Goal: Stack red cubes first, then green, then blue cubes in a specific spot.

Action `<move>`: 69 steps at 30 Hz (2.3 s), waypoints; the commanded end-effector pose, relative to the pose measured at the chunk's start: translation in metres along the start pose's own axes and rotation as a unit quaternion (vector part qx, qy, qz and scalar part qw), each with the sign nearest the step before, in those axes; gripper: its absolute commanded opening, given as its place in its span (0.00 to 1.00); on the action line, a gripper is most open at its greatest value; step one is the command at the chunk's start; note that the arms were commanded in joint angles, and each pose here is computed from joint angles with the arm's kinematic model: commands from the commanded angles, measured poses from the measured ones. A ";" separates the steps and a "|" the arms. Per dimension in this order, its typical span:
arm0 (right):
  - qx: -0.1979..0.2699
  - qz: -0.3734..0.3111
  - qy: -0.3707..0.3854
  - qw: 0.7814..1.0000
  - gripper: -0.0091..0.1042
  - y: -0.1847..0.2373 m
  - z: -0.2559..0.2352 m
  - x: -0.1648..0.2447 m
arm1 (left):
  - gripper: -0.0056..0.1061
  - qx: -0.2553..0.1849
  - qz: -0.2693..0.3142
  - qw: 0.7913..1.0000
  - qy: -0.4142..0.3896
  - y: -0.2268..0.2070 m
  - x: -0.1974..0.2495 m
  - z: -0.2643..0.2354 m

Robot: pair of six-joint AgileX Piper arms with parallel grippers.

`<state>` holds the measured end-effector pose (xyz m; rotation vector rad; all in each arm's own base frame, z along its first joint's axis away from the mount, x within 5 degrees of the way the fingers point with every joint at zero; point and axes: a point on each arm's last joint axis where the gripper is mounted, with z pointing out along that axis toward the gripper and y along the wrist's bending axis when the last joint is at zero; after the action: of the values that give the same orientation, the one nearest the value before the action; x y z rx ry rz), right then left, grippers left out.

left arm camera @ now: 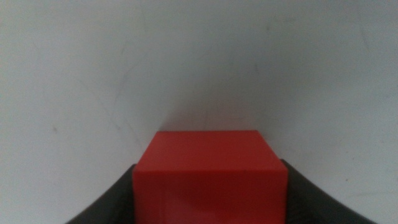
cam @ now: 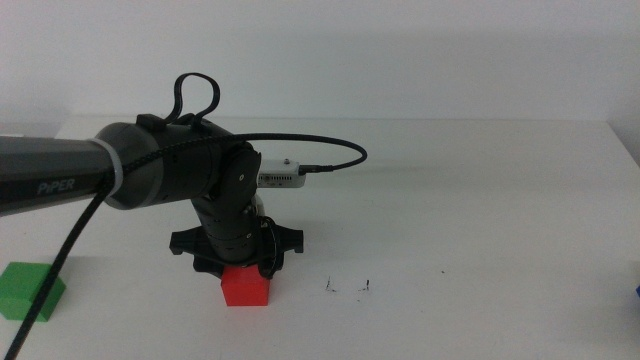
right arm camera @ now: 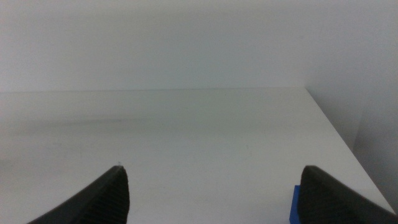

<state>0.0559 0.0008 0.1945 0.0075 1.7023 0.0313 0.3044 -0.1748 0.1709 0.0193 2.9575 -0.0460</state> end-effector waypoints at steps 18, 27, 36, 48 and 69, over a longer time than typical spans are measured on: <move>0.005 -0.008 -0.005 1.000 0.90 -0.001 0.000 0.000 | 0.16 0.033 0.011 0.999 -0.026 -0.118 -0.022 -0.039; 0.005 -0.008 -0.005 1.000 0.90 -0.001 0.000 0.000 | 0.16 0.026 0.005 1.000 -0.005 -0.122 -0.022 -0.012; 0.005 -0.008 -0.005 1.000 0.90 -0.001 0.000 0.000 | 0.27 0.023 -0.010 1.000 0.016 -0.121 -0.023 0.007; 0.005 -0.008 -0.005 1.000 0.90 -0.001 0.000 0.000 | 0.89 0.028 0.030 0.999 -0.029 -0.112 -0.028 -0.040; 0.005 -0.008 -0.005 1.000 0.90 -0.001 0.000 0.000 | 0.89 -0.008 -0.031 0.999 -0.001 0.200 0.028 -0.108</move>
<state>0.0559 0.0008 0.1945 0.0075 1.7023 0.0313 0.2587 0.0217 0.2715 -0.1062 2.9598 0.0350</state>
